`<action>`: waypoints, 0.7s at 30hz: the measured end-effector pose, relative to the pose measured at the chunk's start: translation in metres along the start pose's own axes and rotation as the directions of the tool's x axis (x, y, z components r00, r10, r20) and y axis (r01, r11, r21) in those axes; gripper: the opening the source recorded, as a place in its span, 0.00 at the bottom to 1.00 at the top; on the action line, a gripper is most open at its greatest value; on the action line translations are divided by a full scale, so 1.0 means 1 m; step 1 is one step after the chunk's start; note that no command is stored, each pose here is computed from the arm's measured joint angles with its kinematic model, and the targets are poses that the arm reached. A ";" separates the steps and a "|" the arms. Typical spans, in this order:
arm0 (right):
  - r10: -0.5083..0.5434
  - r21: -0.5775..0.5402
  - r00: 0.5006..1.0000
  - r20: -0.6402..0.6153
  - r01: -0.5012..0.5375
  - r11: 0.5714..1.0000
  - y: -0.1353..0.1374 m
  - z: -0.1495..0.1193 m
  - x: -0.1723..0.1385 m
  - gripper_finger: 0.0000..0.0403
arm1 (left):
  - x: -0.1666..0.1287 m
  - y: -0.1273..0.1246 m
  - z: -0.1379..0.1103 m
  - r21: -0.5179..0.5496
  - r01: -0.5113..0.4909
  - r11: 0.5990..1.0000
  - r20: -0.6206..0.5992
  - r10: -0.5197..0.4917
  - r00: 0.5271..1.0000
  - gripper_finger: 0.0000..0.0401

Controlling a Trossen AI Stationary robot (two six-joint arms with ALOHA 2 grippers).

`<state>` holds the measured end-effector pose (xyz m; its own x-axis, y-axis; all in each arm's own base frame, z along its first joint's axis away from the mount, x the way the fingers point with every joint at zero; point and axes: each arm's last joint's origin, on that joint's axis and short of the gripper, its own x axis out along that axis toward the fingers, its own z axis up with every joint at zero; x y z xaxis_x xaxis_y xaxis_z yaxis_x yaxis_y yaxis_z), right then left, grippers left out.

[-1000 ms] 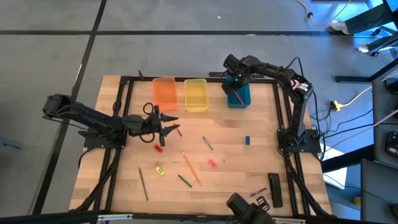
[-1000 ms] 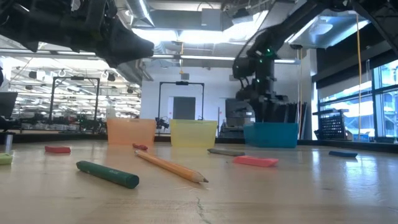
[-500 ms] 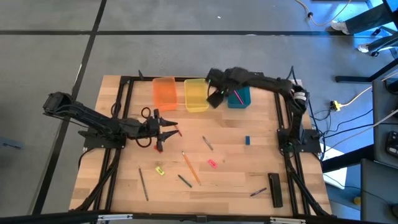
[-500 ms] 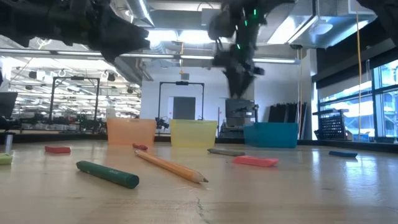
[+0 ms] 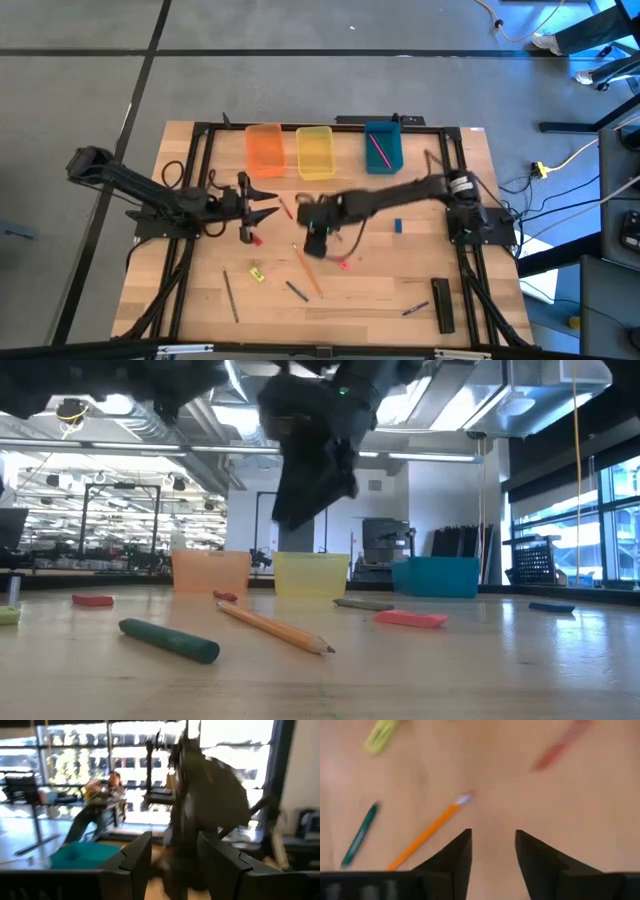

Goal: Sort crayons/erasers/pens/pencils in bins
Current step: Put the yellow pencil into the blue bin

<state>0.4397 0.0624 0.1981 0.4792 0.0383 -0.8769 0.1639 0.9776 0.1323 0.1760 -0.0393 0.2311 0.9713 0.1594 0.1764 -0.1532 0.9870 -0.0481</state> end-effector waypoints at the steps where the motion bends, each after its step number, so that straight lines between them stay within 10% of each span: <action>1: 0.010 -0.061 1.000 -0.008 -0.010 0.998 0.010 -0.005 0.007 0.38 | 0.001 -0.002 0.004 -0.009 0.023 1.000 0.018 -0.022 1.000 0.38; 4: 0.019 -0.320 0.999 -0.044 -0.032 0.947 0.036 -0.018 0.018 0.38 | 0.004 -0.013 0.021 -0.017 0.119 0.993 0.074 -0.117 0.990 0.38; 7: -0.043 -0.636 0.997 -0.057 -0.003 0.771 0.056 -0.027 0.019 0.38 | 0.005 -0.028 0.034 0.026 0.192 0.981 0.082 -0.193 0.978 0.38; 11: -0.154 -0.955 0.988 -0.023 0.024 0.294 0.070 -0.037 0.022 0.38 | 0.007 -0.046 0.034 0.081 0.226 0.971 -0.005 -0.227 0.974 0.38; 14: -0.193 -0.995 0.981 0.017 -0.003 -0.102 0.076 -0.041 0.032 0.38 | 0.008 -0.057 0.031 0.105 0.226 0.969 -0.040 -0.223 0.974 0.38; 21: -0.264 -0.811 0.923 0.279 0.080 -0.579 0.090 -0.036 0.076 0.38 | 0.013 -0.081 0.038 0.119 0.292 0.949 -0.047 -0.288 0.956 0.38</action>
<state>0.4594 0.1605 0.1270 0.6400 -0.2808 -0.7153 -0.7563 -0.3948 -0.5217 0.1942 -0.1167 0.2741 0.9817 -0.1332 0.1363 0.1166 0.9855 0.1231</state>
